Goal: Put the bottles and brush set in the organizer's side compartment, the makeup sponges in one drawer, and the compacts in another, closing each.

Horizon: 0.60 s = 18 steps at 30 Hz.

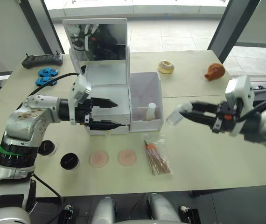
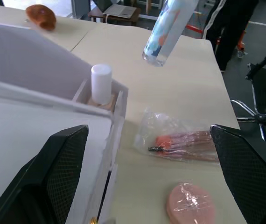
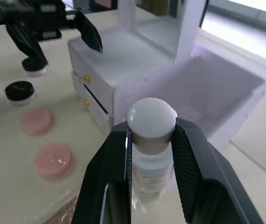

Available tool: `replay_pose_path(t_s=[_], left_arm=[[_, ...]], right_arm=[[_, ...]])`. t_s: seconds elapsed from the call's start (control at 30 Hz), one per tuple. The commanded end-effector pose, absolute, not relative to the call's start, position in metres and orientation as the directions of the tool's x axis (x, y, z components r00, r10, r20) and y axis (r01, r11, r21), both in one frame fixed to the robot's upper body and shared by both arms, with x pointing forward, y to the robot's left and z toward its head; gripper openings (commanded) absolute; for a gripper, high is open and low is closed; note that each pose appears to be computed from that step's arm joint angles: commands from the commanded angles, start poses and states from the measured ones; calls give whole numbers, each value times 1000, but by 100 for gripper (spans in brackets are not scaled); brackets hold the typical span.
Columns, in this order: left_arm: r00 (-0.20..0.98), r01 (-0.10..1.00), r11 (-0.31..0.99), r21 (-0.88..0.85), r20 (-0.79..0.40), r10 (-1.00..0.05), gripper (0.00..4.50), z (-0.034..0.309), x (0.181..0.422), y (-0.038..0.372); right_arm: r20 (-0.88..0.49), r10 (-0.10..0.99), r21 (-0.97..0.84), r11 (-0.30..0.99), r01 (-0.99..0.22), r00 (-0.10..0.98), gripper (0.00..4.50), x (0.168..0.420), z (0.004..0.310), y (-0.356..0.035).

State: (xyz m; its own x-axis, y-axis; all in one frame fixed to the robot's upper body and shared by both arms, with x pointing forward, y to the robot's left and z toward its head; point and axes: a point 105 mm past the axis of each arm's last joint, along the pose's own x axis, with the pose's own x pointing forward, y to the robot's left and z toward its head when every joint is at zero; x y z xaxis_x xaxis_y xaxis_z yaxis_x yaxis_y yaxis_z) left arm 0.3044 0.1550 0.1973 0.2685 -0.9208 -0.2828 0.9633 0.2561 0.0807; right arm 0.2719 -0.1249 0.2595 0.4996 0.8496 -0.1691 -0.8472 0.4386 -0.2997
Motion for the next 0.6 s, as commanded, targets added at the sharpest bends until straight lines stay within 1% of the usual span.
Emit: replay_pose_path(t_s=[0.03,0.1,0.2,0.27,0.37,0.5,0.6], left_arm=[[340,939,309,152,-265,-902,450,213,300,169],[374,926,343,155,-267,-888,450,213,295,176],[402,915,374,151,-259,-878,450,213,291,180],[411,911,384,150,-245,-878,450,215,287,179],[433,900,408,153,-223,-873,450,220,284,179],[455,888,421,185,-220,-863,450,230,279,179],[462,884,422,201,-233,-856,450,231,277,180]], right_arm=[[-168,870,-277,410,-869,464,86,284,265,-110],[-164,886,-280,379,-882,433,86,293,269,-102],[-171,888,-284,370,-885,426,86,308,267,-99],[-189,879,-298,374,-878,438,86,320,260,-99],[-209,882,-296,355,-887,423,86,330,252,-95],[-241,881,-292,334,-896,407,86,344,239,-87],[-246,882,-292,328,-899,402,86,354,235,-80]])
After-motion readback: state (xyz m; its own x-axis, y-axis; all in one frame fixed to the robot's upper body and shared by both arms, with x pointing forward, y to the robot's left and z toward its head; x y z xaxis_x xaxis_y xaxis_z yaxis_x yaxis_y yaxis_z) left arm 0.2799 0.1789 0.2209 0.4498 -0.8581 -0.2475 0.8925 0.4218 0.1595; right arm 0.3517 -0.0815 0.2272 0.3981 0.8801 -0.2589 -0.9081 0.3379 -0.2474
